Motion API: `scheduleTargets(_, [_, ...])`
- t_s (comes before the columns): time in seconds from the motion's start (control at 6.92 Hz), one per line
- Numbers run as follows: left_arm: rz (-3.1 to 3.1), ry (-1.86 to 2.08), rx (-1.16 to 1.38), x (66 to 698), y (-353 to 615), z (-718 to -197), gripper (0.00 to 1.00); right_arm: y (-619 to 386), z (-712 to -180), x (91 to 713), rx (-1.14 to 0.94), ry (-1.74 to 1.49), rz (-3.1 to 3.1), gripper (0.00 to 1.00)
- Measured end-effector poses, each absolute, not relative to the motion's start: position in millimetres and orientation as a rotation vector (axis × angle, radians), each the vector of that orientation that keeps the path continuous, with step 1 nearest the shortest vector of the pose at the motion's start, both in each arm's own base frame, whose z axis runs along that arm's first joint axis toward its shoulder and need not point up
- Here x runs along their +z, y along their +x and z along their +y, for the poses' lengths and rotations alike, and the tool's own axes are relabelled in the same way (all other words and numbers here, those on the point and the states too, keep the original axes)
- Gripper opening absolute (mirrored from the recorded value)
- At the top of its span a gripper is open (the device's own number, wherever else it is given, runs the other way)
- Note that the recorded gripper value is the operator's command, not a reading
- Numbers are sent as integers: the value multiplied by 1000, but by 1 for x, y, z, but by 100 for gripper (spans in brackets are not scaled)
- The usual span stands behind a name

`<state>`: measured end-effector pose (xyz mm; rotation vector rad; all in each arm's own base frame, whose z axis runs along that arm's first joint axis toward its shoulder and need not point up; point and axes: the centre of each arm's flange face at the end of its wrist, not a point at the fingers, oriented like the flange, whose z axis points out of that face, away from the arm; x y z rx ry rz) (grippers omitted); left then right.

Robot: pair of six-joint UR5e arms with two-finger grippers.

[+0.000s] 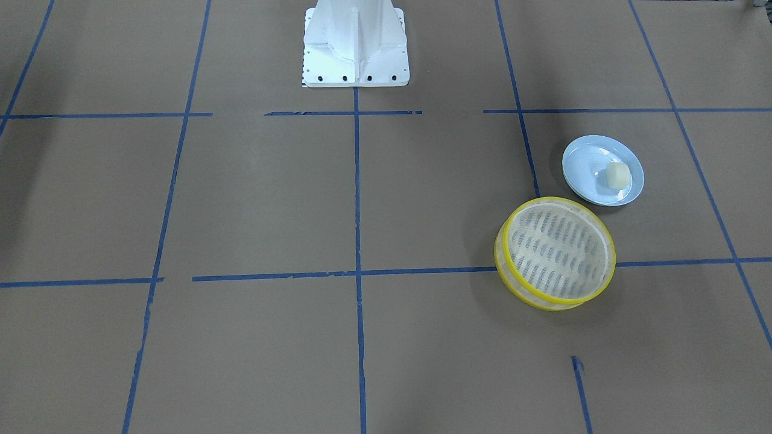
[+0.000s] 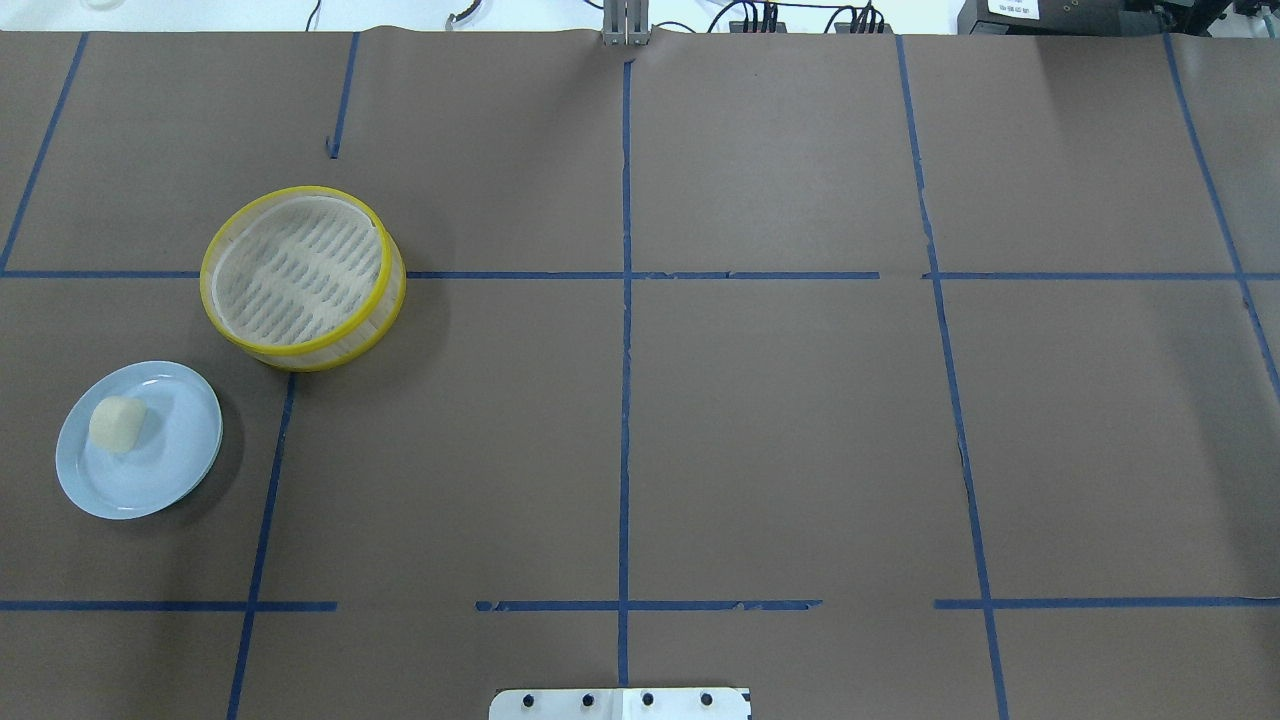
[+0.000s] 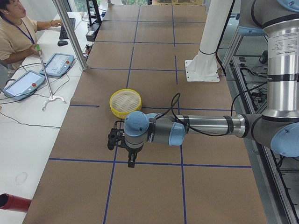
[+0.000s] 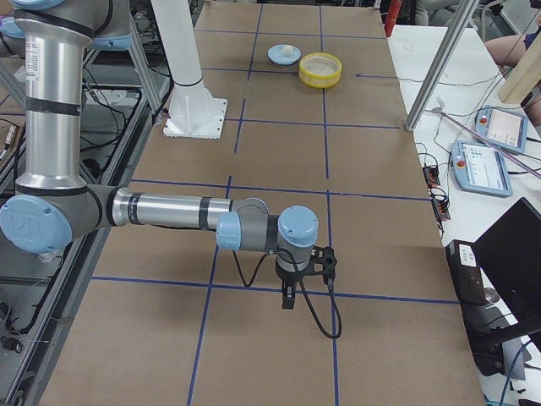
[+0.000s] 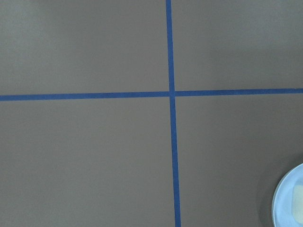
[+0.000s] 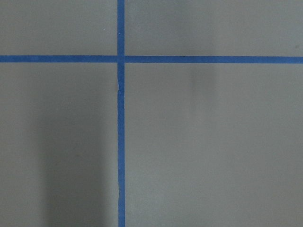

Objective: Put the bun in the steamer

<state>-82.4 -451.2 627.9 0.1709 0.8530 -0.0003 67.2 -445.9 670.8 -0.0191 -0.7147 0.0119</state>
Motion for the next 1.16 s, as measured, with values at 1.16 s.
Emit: scheduleTargets(1.16, [820, 34, 2, 553, 189, -435, 94, 67, -446, 671, 12, -19, -715, 100])
